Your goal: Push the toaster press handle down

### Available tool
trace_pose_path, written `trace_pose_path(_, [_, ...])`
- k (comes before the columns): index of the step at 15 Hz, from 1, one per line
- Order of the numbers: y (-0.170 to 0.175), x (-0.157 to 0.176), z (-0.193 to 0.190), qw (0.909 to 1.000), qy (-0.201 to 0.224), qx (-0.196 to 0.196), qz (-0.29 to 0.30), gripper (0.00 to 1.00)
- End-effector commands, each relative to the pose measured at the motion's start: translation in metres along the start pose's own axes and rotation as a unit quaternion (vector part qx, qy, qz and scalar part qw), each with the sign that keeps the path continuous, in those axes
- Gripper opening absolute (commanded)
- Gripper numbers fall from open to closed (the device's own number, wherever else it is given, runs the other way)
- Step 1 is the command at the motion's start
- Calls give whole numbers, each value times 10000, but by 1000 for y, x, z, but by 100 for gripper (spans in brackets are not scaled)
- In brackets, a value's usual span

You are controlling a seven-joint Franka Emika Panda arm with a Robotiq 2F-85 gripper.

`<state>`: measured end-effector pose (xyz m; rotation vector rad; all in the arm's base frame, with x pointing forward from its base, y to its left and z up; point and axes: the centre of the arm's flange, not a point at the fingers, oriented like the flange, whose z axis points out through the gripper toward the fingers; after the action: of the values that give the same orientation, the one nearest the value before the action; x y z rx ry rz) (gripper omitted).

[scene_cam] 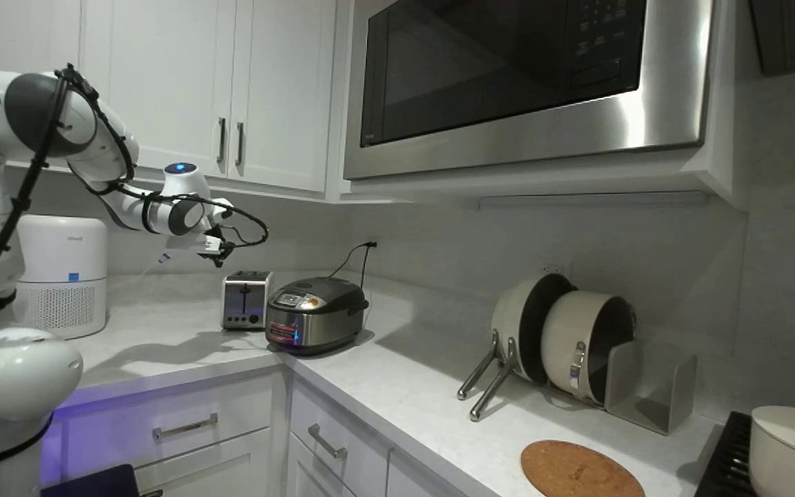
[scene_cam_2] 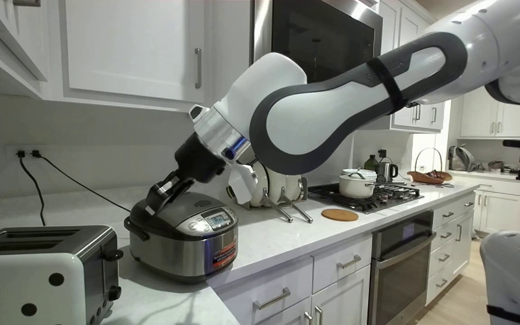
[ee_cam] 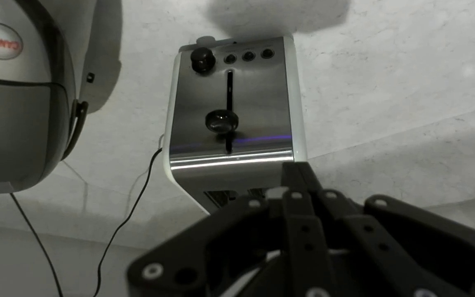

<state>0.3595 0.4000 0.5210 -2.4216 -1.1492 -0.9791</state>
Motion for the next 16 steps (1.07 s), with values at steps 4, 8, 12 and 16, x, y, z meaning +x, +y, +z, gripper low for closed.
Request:
trace_pose_path(4, [6, 23, 38, 9998, 132, -71, -123, 0])
trace_pose_path(8, [17, 32, 57, 9997, 115, -132, -169, 0])
trace_pose_path(12, [24, 36, 77, 9998, 33, -130, -124, 0])
trace_pose_path(16, [24, 38, 95, 9998, -19, -142, -110, 0])
